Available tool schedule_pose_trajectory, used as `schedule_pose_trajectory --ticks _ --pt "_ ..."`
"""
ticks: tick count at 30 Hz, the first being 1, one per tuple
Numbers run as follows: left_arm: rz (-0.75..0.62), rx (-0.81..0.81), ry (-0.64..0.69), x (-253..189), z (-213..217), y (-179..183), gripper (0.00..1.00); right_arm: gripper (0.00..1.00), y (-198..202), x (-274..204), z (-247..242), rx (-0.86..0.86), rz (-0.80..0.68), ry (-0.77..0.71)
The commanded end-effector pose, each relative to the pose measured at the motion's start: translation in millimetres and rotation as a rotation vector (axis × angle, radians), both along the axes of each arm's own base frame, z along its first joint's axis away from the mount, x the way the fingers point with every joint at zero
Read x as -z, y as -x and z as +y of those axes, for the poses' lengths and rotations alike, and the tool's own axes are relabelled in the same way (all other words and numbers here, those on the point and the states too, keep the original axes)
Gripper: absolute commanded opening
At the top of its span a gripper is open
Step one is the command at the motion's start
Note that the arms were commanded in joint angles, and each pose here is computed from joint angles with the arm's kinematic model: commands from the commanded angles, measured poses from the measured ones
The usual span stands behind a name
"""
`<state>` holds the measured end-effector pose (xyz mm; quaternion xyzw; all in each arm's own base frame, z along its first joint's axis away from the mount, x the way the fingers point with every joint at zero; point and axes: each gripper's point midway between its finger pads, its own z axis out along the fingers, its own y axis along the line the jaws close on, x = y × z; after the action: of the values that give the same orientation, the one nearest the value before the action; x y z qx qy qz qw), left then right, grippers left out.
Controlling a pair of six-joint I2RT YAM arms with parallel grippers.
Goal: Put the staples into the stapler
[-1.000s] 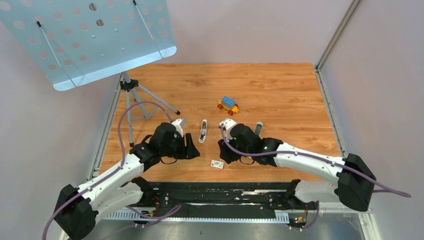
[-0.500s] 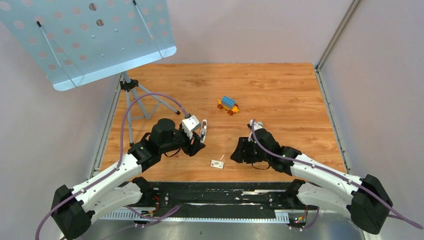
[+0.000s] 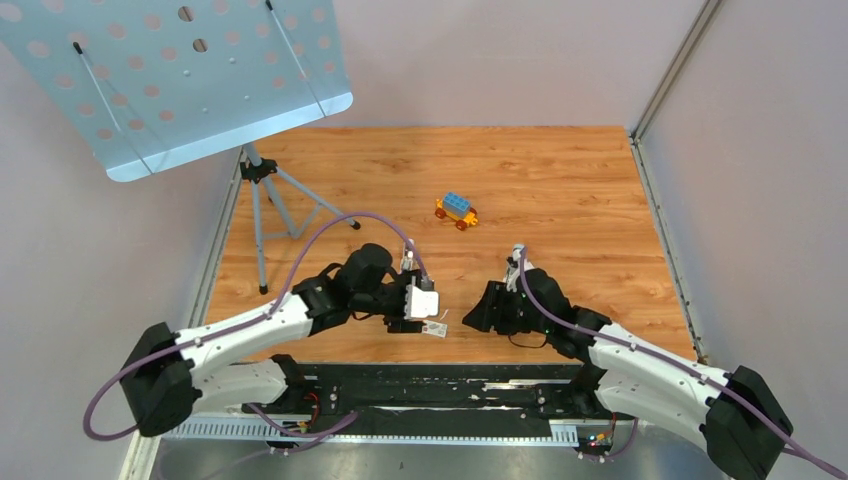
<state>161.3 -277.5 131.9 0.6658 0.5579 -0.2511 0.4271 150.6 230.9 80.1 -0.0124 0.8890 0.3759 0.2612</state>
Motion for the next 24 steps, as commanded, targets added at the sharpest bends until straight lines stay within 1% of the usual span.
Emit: schedule_pose_trajectory --ticks 1,3,7,12,17,24 --pt "-0.022 0.121 -0.069 21.1 -12.4 4.4 0.7 0.57 -2.4 -4.9 4.8 0.024 0.006 -0.077" --pt "-0.005 0.131 -0.084 31.3 -15.9 4.7 0.7 0.57 -3.6 -6.6 5.1 0.036 0.003 -0.093" --pt "0.014 0.154 -0.128 50.4 -19.8 7.8 0.69 0.5 -4.7 -6.6 5.6 0.042 0.001 -0.099" --pt "0.036 0.167 -0.193 74.9 -21.3 9.1 0.68 0.51 -5.2 -1.6 8.6 0.036 0.013 -0.1" --pt "0.039 0.166 -0.235 88.1 -24.8 6.6 0.66 0.51 -5.4 2.4 9.8 0.034 0.022 -0.095" --pt "0.066 0.143 -0.255 100.3 -27.6 2.9 0.62 0.5 -1.8 4.1 9.3 0.028 0.029 -0.106"
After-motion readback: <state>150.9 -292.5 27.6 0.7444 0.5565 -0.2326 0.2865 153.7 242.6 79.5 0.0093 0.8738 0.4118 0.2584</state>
